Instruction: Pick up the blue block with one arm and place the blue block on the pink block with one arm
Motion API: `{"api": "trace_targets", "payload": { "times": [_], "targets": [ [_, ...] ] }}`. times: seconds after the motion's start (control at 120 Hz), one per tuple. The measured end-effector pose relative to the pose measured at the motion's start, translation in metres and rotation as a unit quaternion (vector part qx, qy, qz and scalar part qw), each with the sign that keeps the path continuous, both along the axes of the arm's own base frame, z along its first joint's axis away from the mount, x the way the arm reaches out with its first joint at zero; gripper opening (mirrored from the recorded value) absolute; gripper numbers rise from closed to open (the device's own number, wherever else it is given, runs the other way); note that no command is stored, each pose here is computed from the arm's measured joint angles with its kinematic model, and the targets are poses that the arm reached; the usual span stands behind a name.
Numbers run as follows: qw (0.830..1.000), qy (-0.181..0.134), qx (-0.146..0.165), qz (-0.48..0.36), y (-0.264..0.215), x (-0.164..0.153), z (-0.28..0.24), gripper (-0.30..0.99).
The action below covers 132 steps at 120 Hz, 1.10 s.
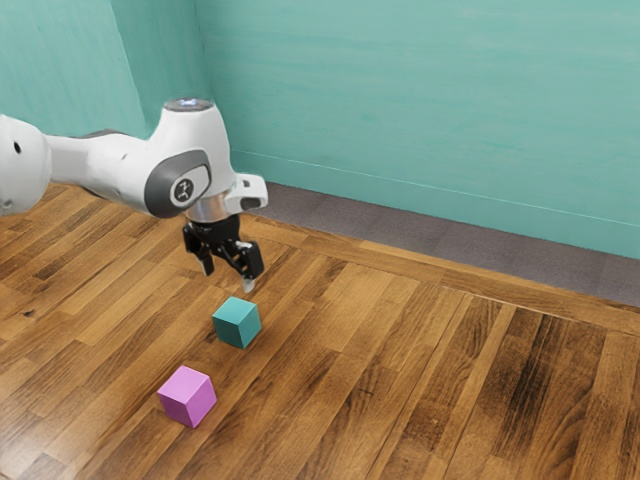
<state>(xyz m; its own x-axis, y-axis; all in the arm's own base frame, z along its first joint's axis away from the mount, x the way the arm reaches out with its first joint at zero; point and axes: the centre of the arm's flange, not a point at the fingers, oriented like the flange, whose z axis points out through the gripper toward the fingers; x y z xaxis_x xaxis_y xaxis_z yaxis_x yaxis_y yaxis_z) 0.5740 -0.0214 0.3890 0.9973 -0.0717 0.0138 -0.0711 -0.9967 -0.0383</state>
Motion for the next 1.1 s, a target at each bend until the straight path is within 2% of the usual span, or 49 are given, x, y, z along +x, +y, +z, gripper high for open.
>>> {"api": "trace_targets", "payload": {
  "times": [0.367, 1.1],
  "targets": [
    [1.0, 0.017, 0.0, 0.002, 0.018, 0.008, -0.05, 0.69],
    [0.999, 0.034, -0.002, -0.009, 0.027, 0.033, -0.097, 0.69]
  ]
}}
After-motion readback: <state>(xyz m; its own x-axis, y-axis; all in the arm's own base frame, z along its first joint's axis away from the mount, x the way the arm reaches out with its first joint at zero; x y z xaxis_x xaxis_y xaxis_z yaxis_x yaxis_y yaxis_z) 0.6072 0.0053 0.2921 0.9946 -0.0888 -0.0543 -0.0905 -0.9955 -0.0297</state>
